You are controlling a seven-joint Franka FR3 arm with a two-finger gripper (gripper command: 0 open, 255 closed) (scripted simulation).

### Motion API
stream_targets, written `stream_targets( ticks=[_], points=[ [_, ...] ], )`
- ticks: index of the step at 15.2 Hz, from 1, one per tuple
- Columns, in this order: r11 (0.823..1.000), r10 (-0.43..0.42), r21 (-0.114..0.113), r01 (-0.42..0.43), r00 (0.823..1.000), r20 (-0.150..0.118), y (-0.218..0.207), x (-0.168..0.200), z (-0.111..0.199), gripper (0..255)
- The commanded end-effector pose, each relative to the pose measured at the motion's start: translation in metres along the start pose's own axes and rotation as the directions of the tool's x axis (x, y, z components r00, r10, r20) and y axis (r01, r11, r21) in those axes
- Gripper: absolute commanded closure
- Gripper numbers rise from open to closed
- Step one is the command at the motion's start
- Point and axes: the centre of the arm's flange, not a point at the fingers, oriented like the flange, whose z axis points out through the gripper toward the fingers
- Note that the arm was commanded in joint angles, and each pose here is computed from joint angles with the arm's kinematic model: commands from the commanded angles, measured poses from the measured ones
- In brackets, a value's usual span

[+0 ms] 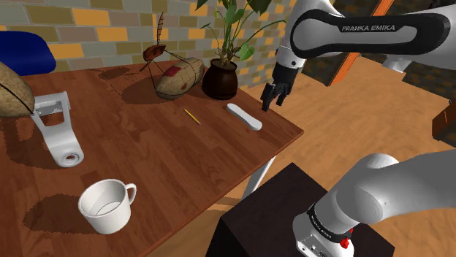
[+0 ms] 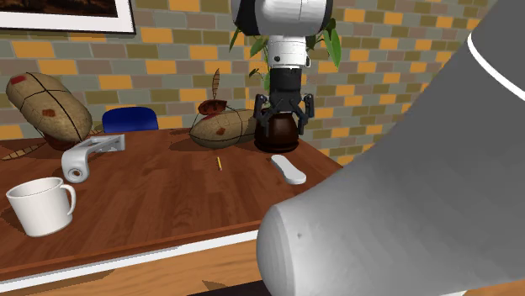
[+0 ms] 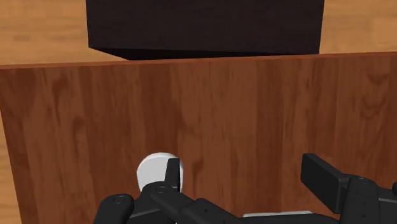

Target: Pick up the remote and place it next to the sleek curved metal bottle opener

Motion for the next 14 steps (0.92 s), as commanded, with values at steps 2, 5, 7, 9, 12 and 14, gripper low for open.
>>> stream_targets(
  ticks=[2, 5, 7, 9, 12, 14],
  points=[
    [1.0, 0.002, -0.008, -0.002, 1.0, -0.009, 0.012, 0.028, 0.022, 0],
    [1.0, 0.004, -0.014, -0.004, 1.0, -0.015, 0.024, 0.057, 0.044, 0],
    [1.0, 0.005, -0.019, -0.005, 1.0, -0.02, 0.032, 0.076, 0.059, 0],
    [1.0, 0.006, -0.024, -0.007, 1.0, -0.024, 0.04, 0.096, 0.074, 0],
    [0.999, 0.008, -0.031, -0.009, 1.0, -0.03, 0.053, 0.125, 0.096, 0],
    [0.999, 0.009, -0.035, -0.01, 0.999, -0.035, 0.062, 0.144, 0.11, 0]
  ],
)
